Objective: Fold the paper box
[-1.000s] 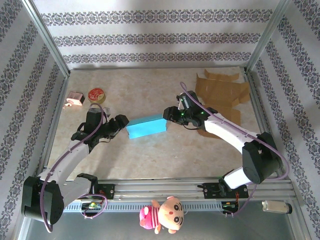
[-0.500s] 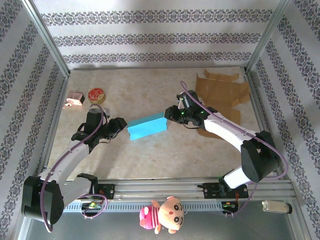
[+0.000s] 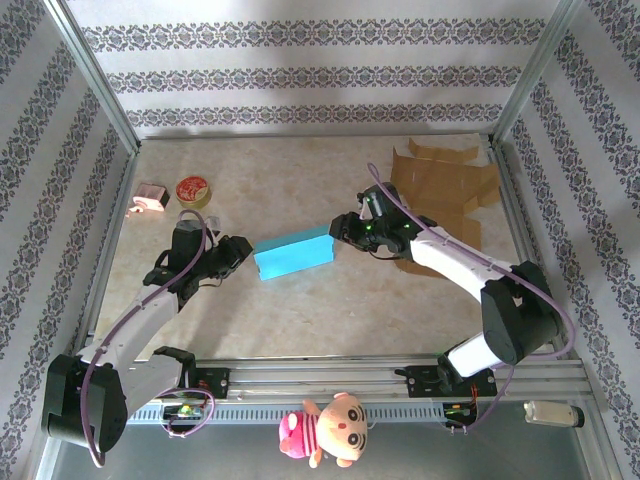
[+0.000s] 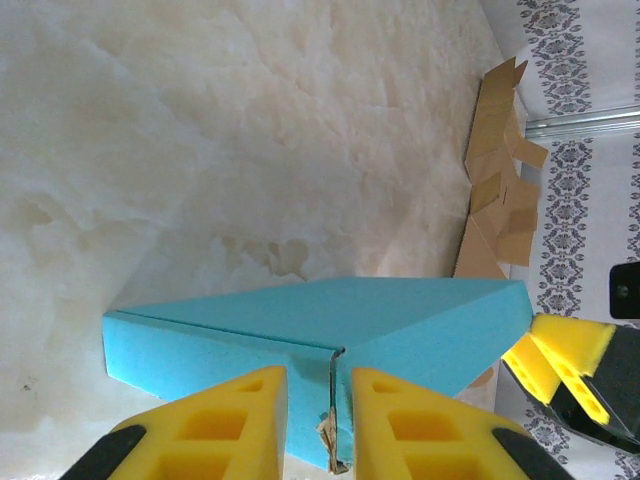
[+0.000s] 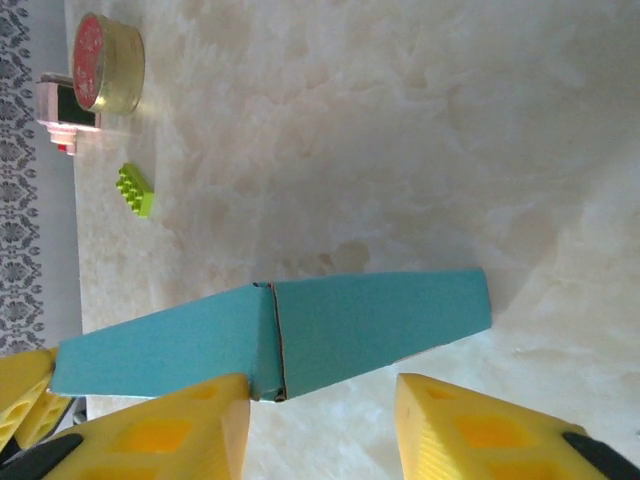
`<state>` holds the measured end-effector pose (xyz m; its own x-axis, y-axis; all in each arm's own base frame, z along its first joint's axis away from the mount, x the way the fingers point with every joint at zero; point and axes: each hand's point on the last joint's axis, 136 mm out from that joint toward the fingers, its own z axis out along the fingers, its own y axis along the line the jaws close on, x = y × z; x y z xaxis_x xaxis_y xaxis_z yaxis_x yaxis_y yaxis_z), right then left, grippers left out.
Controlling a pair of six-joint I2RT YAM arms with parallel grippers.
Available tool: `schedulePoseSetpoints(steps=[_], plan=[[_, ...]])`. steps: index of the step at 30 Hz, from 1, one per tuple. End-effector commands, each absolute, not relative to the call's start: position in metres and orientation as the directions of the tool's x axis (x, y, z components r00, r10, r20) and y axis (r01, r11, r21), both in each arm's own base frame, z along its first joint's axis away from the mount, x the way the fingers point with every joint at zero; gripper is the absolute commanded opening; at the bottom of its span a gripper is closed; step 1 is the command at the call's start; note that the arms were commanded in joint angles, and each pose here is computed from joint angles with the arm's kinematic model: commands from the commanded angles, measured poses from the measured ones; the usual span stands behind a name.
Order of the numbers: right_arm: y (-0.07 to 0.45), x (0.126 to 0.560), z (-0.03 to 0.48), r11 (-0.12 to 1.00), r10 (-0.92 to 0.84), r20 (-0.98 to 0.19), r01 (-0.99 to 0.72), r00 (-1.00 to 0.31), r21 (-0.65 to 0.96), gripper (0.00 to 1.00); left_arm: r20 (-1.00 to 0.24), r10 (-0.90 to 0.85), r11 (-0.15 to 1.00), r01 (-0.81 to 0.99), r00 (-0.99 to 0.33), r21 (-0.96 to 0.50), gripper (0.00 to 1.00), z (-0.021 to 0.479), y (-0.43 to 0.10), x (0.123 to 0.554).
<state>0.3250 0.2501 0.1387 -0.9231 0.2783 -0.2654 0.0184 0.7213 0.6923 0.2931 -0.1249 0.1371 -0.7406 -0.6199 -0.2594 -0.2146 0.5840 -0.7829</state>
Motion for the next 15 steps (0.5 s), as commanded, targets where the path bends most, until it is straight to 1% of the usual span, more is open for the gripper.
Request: schedulePoseSetpoints(steps=[1, 5, 9, 11, 15], plan=[[0.248, 0.325, 0.172, 0.705, 0.284, -0.28, 0.002, -0.917, 0.709, 0.48, -0.175, -0.642, 0.628, -0.381, -0.747, -0.678, 0.22, 0.09, -0.107, 0.269], [0.246, 0.334, 0.184, 0.701, 0.302, -0.304, -0.006, -0.903, 0.714, 0.52, -0.173, -0.636, 0.627, -0.372, -0.752, -0.685, 0.22, 0.091, -0.109, 0.271], [0.245, 0.34, 0.173, 0.714, 0.3, -0.293, 0.01, -0.908, 0.7, 0.53, -0.174, -0.633, 0.626, -0.366, -0.755, -0.688, 0.22, 0.093, -0.109, 0.271], [0.246, 0.34, 0.162, 0.723, 0.291, -0.275, 0.022, -0.916, 0.691, 0.52, -0.179, -0.63, 0.627, -0.359, -0.756, -0.691, 0.22, 0.094, -0.11, 0.271], [0.248, 0.335, 0.142, 0.731, 0.276, -0.234, 0.045, -0.932, 0.681, 0.46, -0.181, -0.628, 0.629, -0.357, -0.757, -0.691, 0.22, 0.096, -0.11, 0.271]])
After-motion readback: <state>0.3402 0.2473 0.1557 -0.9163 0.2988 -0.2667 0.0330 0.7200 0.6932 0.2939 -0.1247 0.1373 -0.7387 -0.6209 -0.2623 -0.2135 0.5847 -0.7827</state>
